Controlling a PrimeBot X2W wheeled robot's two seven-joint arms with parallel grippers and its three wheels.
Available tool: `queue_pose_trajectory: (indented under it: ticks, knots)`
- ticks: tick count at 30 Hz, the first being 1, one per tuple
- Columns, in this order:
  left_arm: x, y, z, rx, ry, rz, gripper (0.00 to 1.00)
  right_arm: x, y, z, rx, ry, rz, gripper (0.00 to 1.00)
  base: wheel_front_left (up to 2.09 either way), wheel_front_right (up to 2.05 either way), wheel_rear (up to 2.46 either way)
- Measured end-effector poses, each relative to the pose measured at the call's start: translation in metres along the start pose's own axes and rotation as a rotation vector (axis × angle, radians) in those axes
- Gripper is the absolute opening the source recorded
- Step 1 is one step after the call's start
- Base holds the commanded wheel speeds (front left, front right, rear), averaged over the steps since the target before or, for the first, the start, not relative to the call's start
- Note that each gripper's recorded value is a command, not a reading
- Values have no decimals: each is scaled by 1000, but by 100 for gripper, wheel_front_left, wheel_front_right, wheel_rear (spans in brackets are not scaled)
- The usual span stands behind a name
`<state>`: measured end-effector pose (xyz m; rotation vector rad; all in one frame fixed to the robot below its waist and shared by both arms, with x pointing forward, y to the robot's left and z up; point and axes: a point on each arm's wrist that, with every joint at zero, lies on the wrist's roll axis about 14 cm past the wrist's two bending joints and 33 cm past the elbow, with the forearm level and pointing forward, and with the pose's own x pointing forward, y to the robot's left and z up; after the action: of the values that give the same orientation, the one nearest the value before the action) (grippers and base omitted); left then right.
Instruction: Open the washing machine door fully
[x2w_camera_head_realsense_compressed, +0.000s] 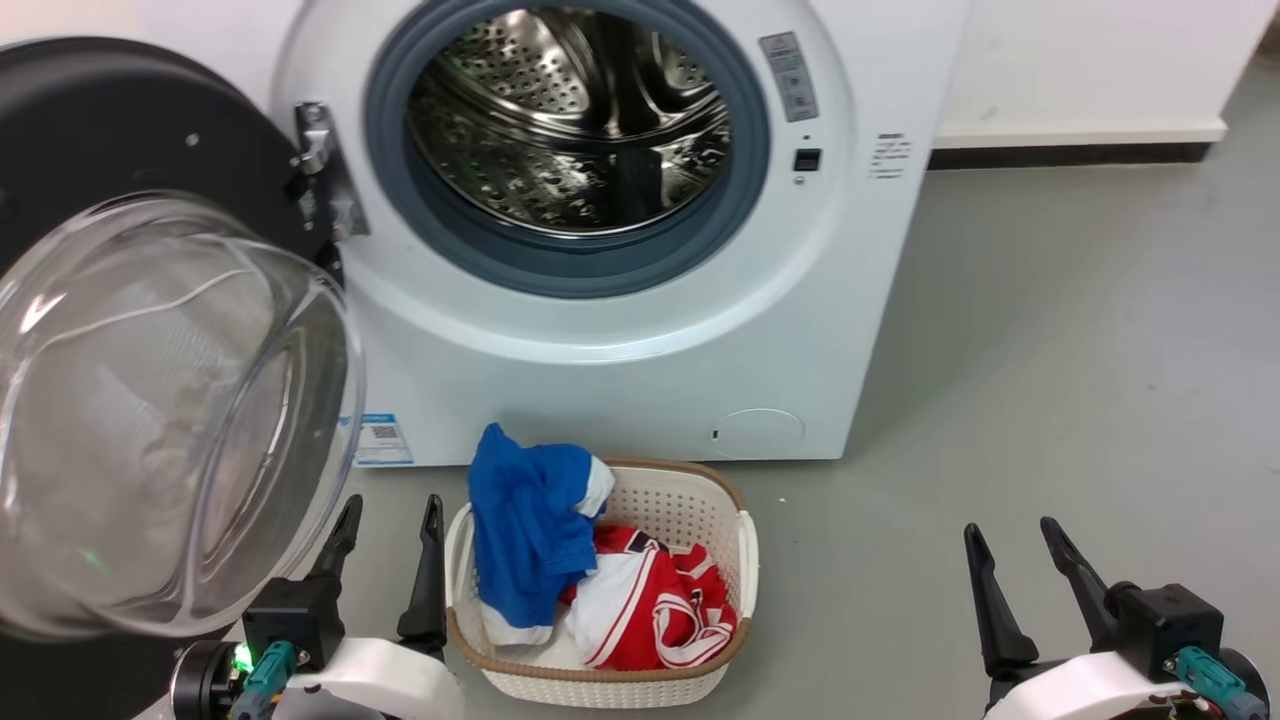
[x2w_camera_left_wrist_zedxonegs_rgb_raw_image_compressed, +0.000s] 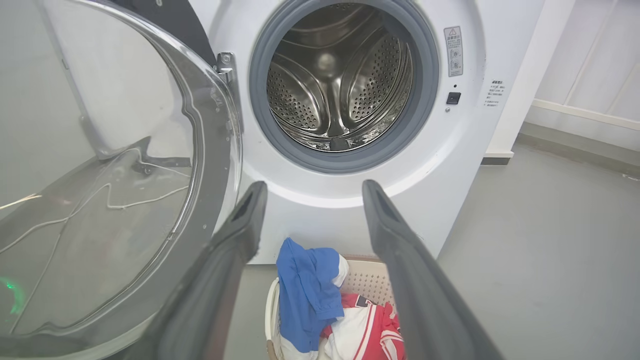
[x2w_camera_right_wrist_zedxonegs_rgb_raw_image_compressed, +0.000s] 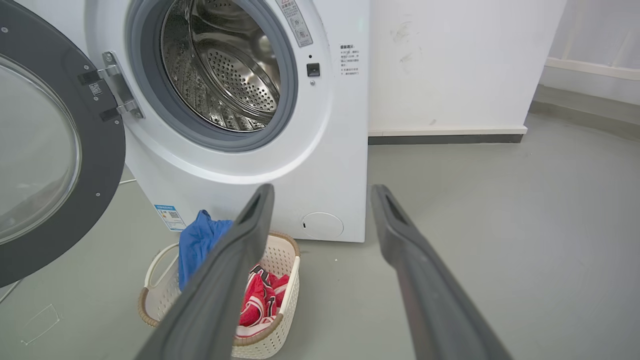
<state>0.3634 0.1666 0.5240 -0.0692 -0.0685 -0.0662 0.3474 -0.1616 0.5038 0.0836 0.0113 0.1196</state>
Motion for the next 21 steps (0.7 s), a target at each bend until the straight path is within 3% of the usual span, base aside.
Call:
queue_pose_trajectory:
  ticks: [21]
  knots:
    - [9,-20,-12,29,37,-74,100,-8,-13,-4,7,8,-44,100,0,0,0]
